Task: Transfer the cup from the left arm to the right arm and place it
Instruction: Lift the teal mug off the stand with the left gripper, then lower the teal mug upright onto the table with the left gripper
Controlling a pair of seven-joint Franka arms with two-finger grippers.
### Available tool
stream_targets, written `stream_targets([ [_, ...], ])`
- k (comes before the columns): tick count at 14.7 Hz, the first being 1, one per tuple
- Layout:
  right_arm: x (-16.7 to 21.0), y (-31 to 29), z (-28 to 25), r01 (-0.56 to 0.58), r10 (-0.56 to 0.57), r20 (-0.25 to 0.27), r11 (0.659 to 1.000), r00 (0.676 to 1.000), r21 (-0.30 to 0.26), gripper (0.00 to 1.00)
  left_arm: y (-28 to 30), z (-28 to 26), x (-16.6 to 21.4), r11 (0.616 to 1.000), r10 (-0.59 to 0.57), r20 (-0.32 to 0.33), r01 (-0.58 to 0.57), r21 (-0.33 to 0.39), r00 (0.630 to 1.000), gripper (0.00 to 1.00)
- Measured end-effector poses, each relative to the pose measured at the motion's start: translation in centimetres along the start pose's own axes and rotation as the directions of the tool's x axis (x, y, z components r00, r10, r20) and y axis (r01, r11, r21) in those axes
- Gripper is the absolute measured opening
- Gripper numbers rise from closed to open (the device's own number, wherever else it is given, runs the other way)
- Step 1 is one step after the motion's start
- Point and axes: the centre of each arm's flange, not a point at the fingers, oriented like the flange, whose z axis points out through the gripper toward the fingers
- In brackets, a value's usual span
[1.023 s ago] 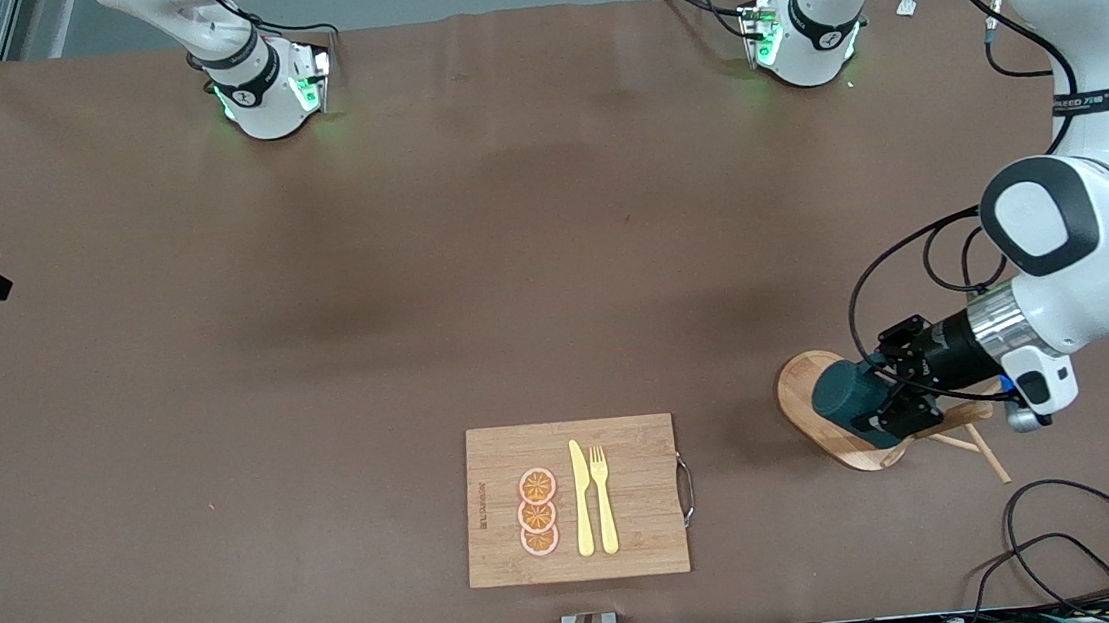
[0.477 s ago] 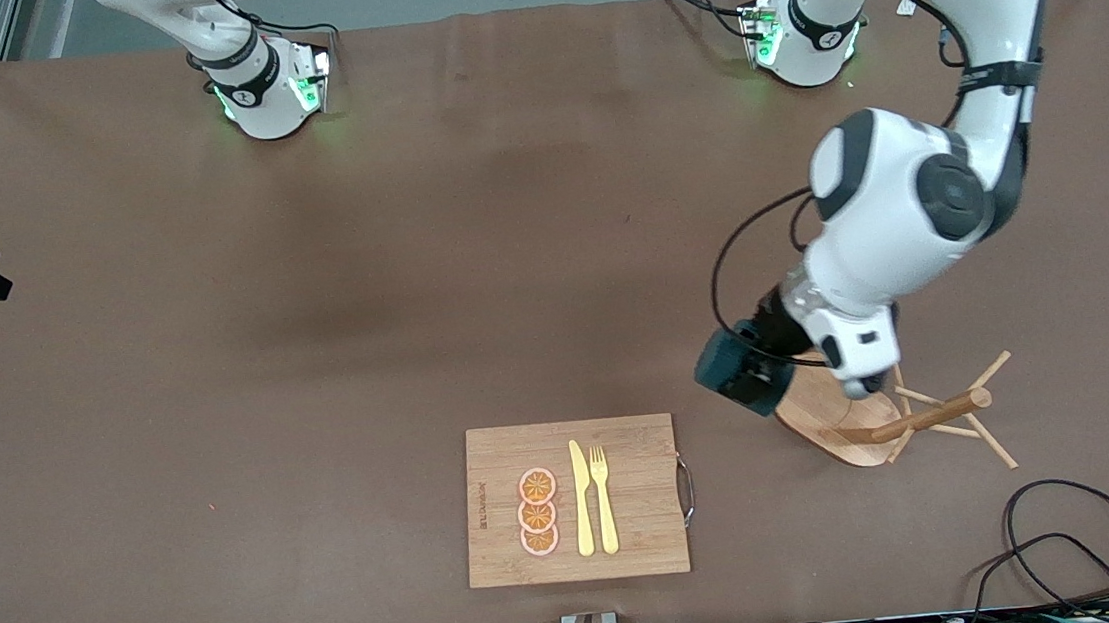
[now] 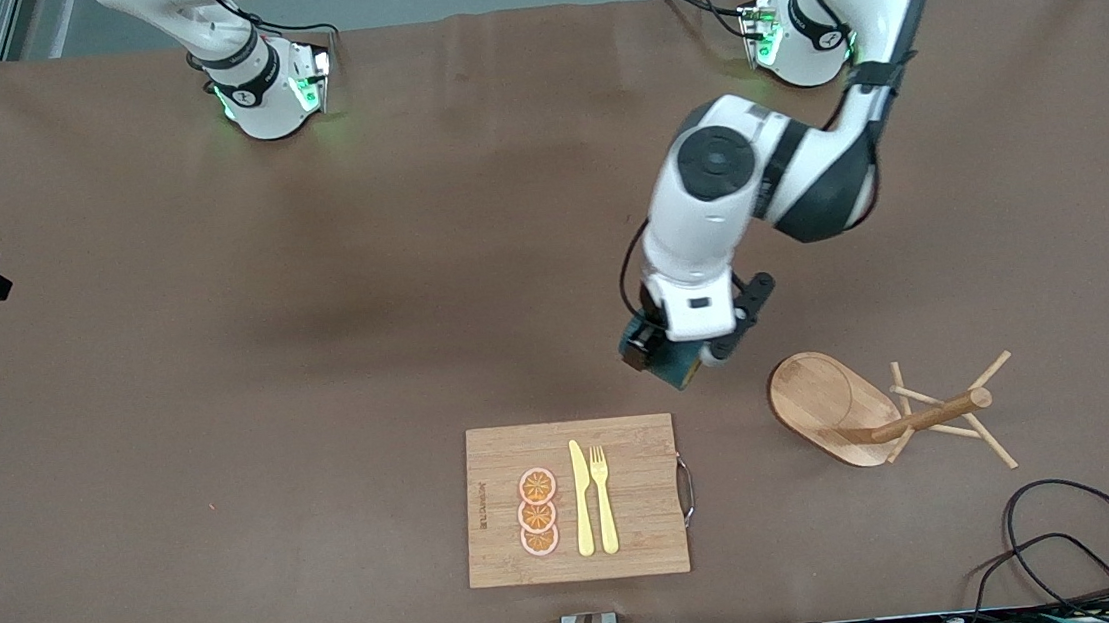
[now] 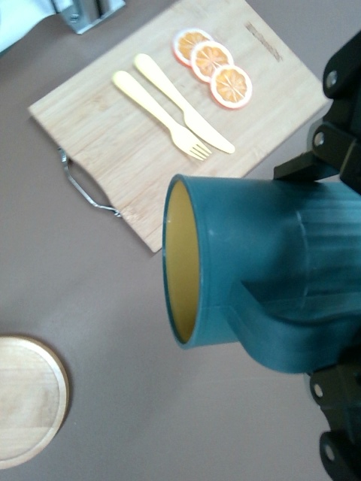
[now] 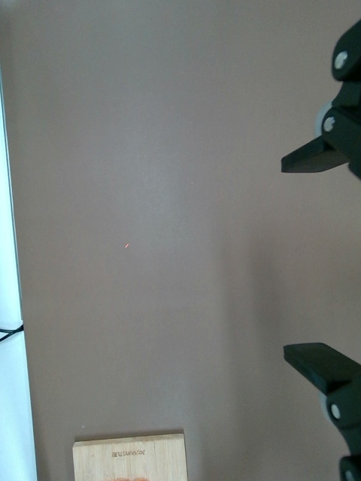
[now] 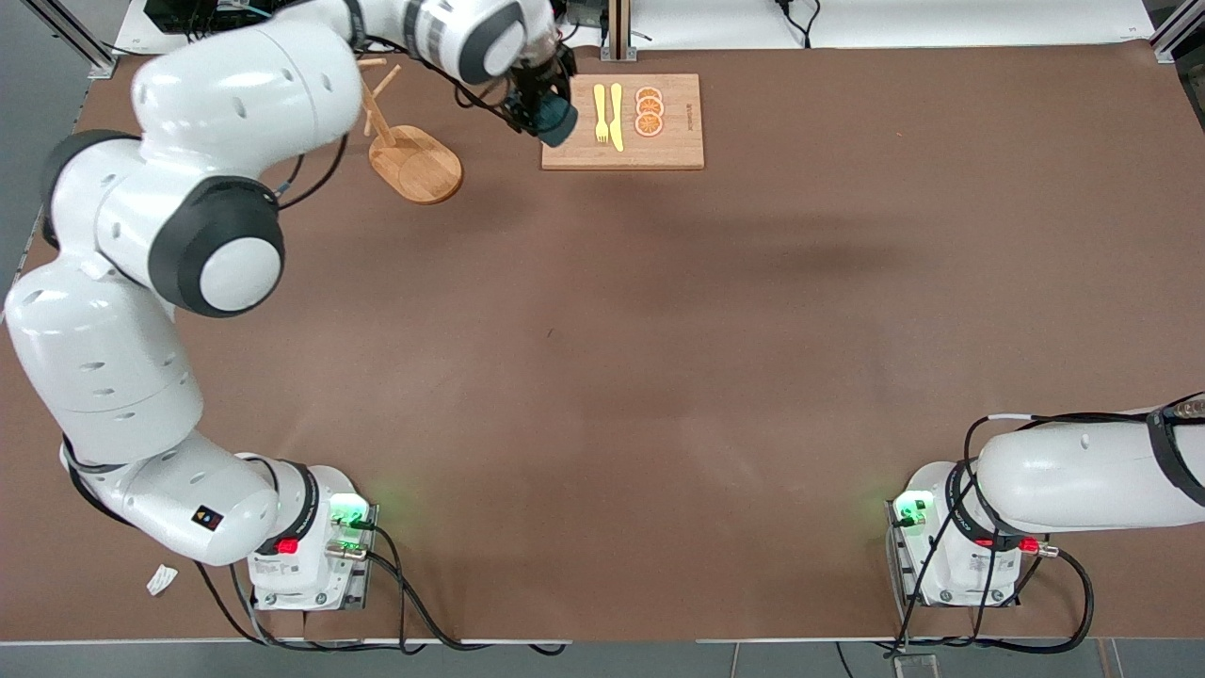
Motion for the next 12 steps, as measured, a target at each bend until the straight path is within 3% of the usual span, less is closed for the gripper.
stream_targets([
  [2, 0.0, 0.0, 0.0, 0.000, 0.000, 0.000, 1.000, 1.000, 0.000, 1.00, 0.4, 1.3, -3.6, 0.996, 0.085, -0.083, -0.084, 0.021, 0.993, 0.85],
  [5, 0.0, 0.1, 0.0, -0.001, 0.001, 0.001, 1.000, 1.000, 0.000, 1.00, 0.6, 3.6, -8.9, 0.979, 0.202, -0.220, -0.196, 0.051, 0.954, 0.85],
  [12, 0.0, 0.1, 0.1, -0.001, 0.001, 0.002, 1.000, 1.000, 0.000, 1.00, -0.1, 8.5, -17.8, 0.924, 0.364, -0.478, -0.372, 0.082, 0.799, 0.85],
])
